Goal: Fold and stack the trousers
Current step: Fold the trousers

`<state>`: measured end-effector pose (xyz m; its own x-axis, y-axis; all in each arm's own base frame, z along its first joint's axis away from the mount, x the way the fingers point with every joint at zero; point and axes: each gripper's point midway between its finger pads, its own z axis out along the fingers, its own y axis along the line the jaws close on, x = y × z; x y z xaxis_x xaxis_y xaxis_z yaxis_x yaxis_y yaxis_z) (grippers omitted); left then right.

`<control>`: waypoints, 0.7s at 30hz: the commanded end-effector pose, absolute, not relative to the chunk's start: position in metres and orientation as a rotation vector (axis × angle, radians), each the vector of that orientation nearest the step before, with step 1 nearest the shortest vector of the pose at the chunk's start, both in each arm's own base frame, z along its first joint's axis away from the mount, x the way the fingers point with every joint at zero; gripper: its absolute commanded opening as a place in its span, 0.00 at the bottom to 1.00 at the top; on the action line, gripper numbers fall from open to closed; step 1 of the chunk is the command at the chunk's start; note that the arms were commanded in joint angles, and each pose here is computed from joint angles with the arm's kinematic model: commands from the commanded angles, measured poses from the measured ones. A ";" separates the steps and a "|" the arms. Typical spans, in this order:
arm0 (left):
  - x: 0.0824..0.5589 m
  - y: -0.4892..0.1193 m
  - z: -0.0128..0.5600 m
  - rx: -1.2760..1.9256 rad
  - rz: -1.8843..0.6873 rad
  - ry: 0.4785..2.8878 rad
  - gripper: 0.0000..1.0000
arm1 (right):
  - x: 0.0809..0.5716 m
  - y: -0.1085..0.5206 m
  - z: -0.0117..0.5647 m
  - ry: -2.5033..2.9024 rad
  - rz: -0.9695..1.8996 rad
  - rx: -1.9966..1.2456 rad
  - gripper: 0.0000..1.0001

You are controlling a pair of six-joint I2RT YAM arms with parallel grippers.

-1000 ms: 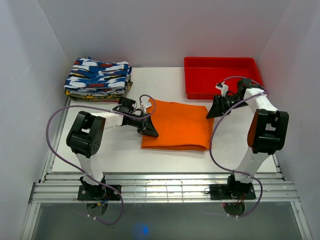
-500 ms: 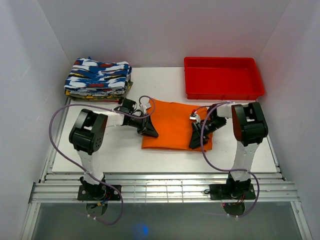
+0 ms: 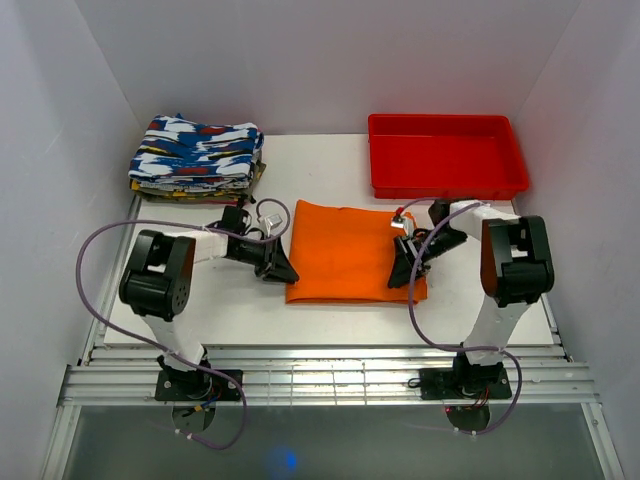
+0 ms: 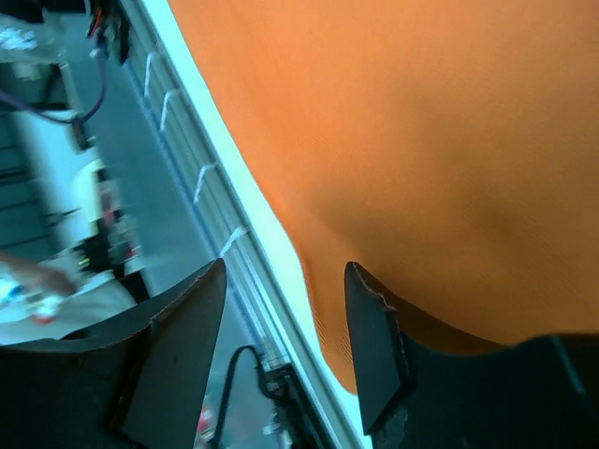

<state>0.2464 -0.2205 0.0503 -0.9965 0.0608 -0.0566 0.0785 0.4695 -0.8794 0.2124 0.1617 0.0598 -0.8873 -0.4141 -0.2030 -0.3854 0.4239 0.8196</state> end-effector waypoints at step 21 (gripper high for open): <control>0.464 -0.257 0.036 0.212 -1.297 2.341 0.51 | 0.415 0.124 0.034 -3.142 -1.245 0.808 0.59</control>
